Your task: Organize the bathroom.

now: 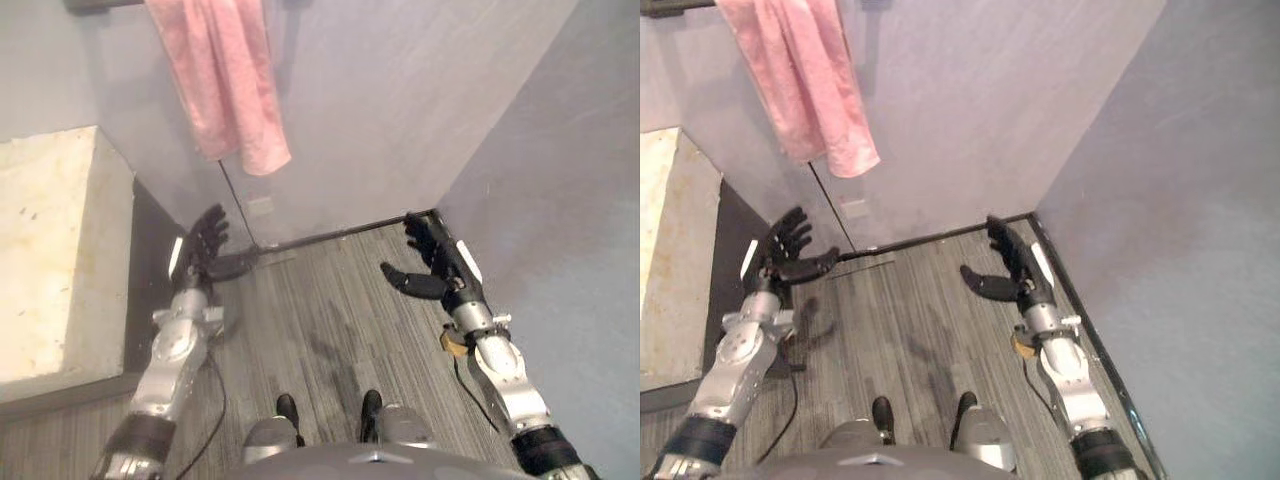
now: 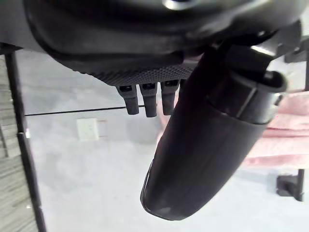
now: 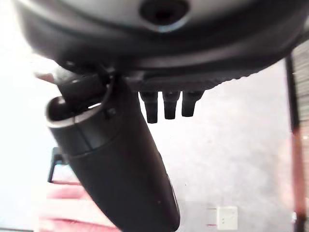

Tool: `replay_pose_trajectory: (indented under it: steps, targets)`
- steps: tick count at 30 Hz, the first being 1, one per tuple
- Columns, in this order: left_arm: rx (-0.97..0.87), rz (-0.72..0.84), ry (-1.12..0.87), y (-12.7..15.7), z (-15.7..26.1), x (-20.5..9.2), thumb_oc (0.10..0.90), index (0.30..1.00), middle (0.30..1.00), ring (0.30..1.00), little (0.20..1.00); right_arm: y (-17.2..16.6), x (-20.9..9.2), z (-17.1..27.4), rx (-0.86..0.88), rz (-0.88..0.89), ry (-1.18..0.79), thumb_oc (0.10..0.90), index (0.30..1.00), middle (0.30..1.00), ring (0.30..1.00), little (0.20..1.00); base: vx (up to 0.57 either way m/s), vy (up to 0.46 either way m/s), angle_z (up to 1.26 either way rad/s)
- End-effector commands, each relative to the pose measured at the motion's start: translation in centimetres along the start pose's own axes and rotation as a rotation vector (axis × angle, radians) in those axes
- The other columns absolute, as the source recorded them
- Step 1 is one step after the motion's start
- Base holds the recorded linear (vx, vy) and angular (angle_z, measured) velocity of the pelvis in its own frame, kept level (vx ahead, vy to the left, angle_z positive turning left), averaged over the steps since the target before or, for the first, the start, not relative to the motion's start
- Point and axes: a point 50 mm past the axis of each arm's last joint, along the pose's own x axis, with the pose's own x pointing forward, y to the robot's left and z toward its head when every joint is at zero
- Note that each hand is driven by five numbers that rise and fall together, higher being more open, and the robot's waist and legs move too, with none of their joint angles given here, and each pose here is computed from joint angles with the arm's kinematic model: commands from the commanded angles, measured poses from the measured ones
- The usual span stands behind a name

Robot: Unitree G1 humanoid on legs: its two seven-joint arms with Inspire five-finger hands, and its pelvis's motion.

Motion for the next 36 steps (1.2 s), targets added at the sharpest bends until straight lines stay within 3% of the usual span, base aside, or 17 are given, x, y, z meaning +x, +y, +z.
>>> replay_pose_trajectory:
  steps: [1, 6, 19, 36]
  targets:
    - [-0.045, -0.052, -0.329, -3.0, 5.7, 1.4, 0.8, 0.9, 0.9, 0.9, 0.9, -0.3, 3.3, 5.2, -0.041, -0.027, -0.32, 0.8, 0.9, 0.9, 0.9, 0.9, 0.25, -0.227, 0.03]
    - [-0.053, -0.041, -0.462, -4.2, 8.2, 1.2, 0.8, 0.9, 0.9, 0.9, 0.9, -1.0, 3.9, 7.7, -0.083, -0.028, -0.404, 0.8, 0.9, 0.9, 0.9, 0.9, 0.27, -0.197, 0.26]
    - [-0.051, -0.009, -0.547, -5.4, 9.6, 1.8, 0.8, 0.9, 0.9, 0.9, 0.9, -1.6, 5.6, 8.7, -0.126, -0.038, -0.394, 0.8, 0.9, 0.9, 0.9, 0.9, 0.15, -0.11, 0.45]
    - [0.085, 0.023, -0.665, -3.5, 12.3, 2.7, 0.8, 0.9, 0.9, 0.9, 0.9, -1.4, 5.4, 7.9, -0.16, 0.041, -0.349, 0.8, 0.9, 0.9, 0.9, 0.9, 0.22, 0.131, -0.01]
